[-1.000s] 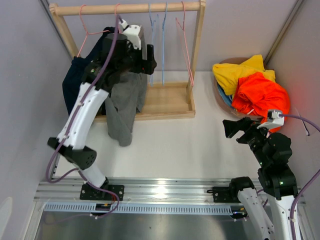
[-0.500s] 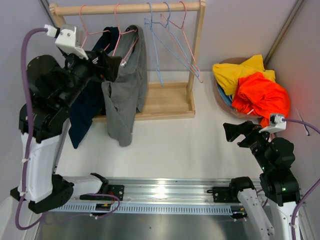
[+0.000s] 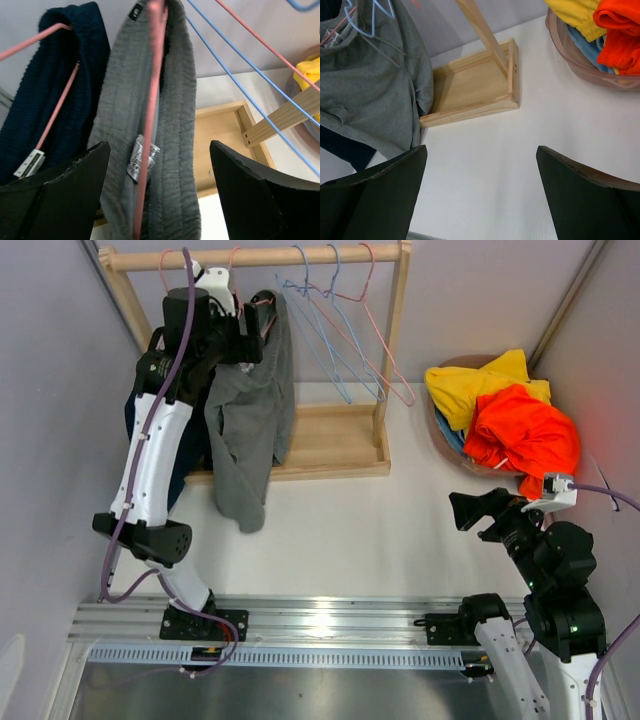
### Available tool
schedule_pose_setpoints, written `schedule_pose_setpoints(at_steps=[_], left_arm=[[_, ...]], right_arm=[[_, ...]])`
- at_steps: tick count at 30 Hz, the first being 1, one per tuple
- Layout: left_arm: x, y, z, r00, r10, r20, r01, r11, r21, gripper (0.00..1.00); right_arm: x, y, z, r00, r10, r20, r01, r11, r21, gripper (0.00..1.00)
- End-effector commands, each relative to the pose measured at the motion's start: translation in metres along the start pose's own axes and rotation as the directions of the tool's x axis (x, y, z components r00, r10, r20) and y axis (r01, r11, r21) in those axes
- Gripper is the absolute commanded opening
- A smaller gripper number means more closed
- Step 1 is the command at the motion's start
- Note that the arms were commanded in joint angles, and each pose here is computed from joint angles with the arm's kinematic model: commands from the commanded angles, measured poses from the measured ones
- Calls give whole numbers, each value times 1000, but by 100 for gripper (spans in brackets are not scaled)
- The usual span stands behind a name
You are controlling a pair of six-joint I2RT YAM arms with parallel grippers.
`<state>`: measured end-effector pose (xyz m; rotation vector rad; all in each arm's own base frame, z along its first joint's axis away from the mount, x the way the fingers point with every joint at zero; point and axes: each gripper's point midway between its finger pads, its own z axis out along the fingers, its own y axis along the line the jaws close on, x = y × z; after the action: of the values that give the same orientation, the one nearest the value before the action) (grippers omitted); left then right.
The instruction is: Remove the shorts from the hanger
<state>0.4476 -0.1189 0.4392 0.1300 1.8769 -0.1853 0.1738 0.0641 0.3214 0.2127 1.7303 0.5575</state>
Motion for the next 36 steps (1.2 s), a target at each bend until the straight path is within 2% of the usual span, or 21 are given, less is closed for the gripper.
schedule_pose_setpoints(at_steps=[1, 3, 5, 6, 8, 9, 20, 26, 31, 36], left_arm=[[-46, 6, -29, 990, -51, 131, 48, 999, 21, 86], [-40, 10, -22, 992, -61, 111, 59, 998, 26, 84], [-39, 11, -19, 992, -68, 104, 65, 997, 27, 78], [-37, 6, -18, 993, -69, 96, 64, 996, 55, 53], [-36, 4, -15, 993, -71, 91, 65, 996, 69, 23], [-34, 3, -14, 994, -74, 86, 68, 995, 70, 4], [-18, 0, -5, 996, -76, 38, 72, 994, 87, 0], [-25, -3, -9, 994, -88, 58, 82, 991, 103, 0], [-75, -7, -63, 973, -101, 206, 75, 989, 130, 0], [-91, -5, -110, 954, -100, 283, 66, 990, 128, 0]], right_arm=[[-10, 5, -7, 999, -23, 29, 24, 1000, -17, 99], [-8, 4, -5, 999, -24, 26, 24, 1000, -13, 99], [-7, 4, -5, 999, -24, 23, 24, 1000, -13, 99], [-7, 3, -4, 999, -23, 22, 24, 1000, -11, 99], [-4, 1, -2, 1000, -21, 16, 21, 1000, -9, 100], [-3, 1, -2, 1000, -19, 14, 19, 1000, -8, 99], [-1, 2, -5, 1000, -13, 13, 13, 1000, -13, 100], [-1, 2, -9, 1000, -13, 20, 13, 1000, -13, 99], [1, 2, -9, 1000, -9, 15, 10, 1000, -18, 100], [1, 5, -7, 1000, -2, 16, 3, 999, -34, 99]])
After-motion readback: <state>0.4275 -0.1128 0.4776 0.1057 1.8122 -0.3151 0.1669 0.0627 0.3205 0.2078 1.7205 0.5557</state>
